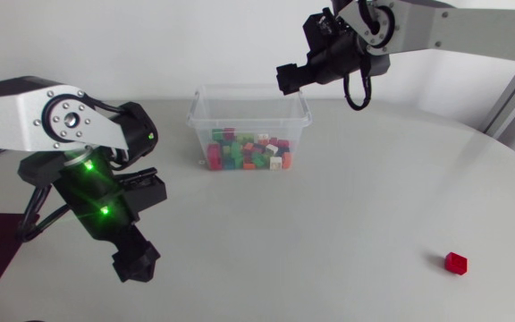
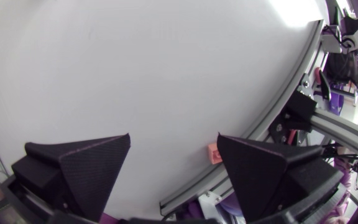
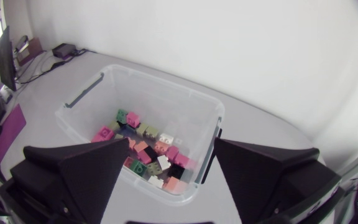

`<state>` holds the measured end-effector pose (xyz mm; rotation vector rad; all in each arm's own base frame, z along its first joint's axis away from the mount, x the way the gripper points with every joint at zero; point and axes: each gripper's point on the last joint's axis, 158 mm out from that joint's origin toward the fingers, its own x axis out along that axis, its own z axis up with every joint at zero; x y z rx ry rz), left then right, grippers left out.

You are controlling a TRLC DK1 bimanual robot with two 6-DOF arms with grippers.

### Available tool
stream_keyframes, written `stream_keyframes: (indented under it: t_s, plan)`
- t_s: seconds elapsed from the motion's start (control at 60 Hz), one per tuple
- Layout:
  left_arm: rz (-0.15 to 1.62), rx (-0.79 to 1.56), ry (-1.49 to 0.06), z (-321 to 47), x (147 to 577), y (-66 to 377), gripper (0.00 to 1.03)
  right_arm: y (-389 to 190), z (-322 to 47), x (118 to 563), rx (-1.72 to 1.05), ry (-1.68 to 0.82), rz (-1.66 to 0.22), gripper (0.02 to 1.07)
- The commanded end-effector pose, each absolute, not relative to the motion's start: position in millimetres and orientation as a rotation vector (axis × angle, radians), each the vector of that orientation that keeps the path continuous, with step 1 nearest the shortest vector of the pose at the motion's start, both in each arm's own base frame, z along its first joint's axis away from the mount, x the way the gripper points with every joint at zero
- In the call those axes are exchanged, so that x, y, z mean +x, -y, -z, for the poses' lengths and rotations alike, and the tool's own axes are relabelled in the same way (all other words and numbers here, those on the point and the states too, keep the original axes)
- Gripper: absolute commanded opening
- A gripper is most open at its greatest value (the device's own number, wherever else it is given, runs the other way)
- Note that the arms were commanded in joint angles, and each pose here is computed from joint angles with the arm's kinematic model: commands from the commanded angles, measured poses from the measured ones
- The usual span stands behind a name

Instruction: Place the duplo bricks in the container

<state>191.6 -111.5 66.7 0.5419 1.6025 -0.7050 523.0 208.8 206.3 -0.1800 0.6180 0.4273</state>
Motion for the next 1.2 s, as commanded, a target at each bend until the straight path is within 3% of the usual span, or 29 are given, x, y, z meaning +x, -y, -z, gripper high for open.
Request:
stream_keyframes:
  t_s: [0.0,0.433,0.95,1.183]
  plan:
    - [0.678,0.536,-1.703,-56.1,166.8,106.8,0.94,-200.7,-208.5,513.5,-0.153,-0.624,-0.408,1.02]
    - [0.646,0.655,-1.931,1.3,98.4,107.8,0.89,-159.9,-213.0,481.2,-0.136,-0.645,-0.367,1.02]
    - [0.658,0.713,-2.078,20.7,64.4,119.0,0.82,-110.3,-208.1,466.1,-0.104,-0.670,-0.318,1.02]
    - [0.622,0.681,-2.137,30.3,60.1,111.9,0.68,-95.3,-209.4,463.3,-0.097,-0.666,-0.308,1.02]
